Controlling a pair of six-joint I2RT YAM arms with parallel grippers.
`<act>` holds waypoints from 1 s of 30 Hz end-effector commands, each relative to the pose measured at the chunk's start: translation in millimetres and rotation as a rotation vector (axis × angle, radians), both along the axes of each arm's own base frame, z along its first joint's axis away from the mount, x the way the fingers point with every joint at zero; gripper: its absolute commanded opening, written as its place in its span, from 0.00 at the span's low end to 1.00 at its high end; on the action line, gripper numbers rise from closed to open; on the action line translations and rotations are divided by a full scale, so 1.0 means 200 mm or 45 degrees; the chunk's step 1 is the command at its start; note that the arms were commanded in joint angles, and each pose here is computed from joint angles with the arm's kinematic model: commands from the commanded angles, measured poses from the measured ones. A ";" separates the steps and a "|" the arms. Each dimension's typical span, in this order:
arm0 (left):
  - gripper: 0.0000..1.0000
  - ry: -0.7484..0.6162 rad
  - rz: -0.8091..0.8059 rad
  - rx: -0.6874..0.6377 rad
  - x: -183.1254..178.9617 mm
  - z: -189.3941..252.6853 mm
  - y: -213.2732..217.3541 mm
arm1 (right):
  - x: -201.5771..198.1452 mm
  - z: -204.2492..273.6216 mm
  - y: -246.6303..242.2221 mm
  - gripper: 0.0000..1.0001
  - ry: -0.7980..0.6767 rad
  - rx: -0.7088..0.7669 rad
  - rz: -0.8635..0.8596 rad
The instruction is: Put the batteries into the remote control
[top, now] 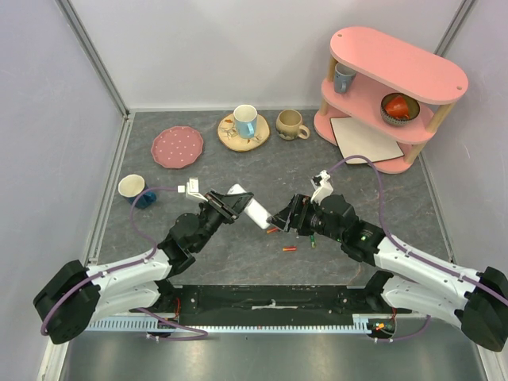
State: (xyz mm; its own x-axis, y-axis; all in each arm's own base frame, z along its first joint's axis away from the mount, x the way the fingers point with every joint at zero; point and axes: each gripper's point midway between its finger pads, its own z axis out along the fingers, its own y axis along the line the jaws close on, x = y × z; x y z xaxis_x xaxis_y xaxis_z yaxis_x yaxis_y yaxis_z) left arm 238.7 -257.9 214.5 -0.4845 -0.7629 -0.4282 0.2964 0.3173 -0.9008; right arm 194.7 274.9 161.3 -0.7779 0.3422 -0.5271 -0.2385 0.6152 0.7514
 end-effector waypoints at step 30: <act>0.02 -0.194 0.075 -0.076 -0.02 0.24 0.06 | 0.01 0.12 0.00 0.89 -0.061 0.070 -0.006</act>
State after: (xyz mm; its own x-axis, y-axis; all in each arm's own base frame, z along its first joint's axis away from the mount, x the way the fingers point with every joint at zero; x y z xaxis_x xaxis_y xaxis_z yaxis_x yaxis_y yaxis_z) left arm 232.9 -253.4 233.8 -0.4449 -0.7791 -0.4417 0.3439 0.3067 -0.8875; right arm 195.7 272.8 181.1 -0.7541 0.3615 -0.5483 -0.2693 0.5913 0.7602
